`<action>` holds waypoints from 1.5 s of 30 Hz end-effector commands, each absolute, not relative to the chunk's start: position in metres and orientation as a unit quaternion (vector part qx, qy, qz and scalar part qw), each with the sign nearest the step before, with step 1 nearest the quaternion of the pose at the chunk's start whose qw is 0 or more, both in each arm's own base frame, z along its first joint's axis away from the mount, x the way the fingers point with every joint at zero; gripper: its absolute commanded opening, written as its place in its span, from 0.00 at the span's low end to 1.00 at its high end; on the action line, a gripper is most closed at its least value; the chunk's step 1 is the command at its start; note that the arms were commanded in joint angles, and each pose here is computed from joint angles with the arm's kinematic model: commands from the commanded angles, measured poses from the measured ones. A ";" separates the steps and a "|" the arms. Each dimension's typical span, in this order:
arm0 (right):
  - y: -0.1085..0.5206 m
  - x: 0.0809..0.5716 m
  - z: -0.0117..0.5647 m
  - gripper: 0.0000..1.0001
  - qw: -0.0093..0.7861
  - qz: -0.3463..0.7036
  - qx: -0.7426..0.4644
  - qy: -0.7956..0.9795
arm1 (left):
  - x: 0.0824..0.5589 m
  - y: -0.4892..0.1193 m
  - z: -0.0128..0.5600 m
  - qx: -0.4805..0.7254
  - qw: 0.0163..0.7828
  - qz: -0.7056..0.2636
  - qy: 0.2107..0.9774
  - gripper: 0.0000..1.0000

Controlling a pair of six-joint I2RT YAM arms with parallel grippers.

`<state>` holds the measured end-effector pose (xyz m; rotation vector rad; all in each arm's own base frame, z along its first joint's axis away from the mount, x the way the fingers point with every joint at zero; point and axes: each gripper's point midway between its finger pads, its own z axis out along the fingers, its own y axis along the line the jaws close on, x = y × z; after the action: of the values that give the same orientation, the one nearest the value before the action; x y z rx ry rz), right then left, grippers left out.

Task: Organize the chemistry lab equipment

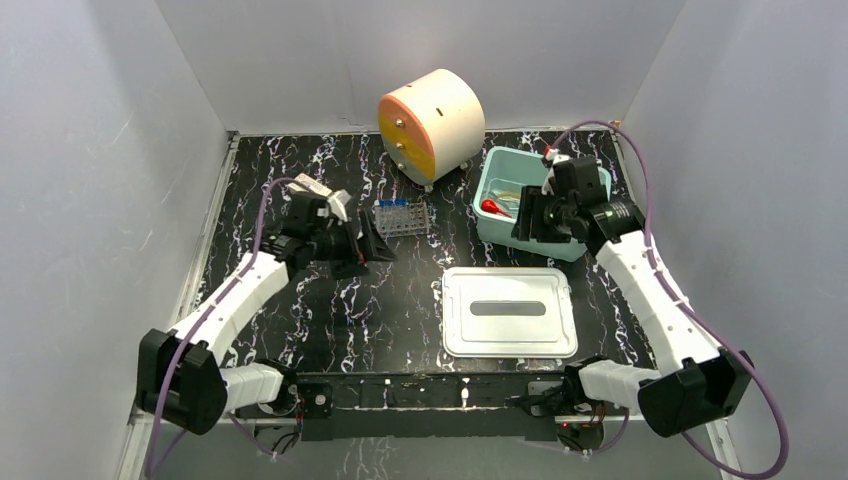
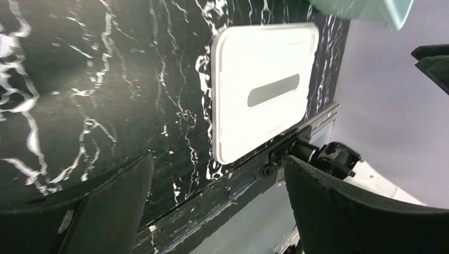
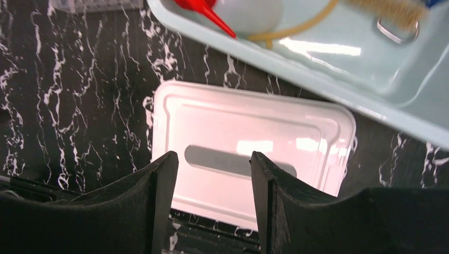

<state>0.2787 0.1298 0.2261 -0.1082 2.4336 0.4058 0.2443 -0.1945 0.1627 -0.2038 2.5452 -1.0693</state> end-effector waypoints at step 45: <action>0.118 0.230 0.177 0.63 0.352 0.207 0.079 0.909 | 0.267 -0.341 0.022 0.058 0.190 -0.054 0.979 0.48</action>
<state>0.2239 0.1166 0.1730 0.2145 2.4041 0.5226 0.2581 -0.3428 0.0250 0.1320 2.7605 -0.2292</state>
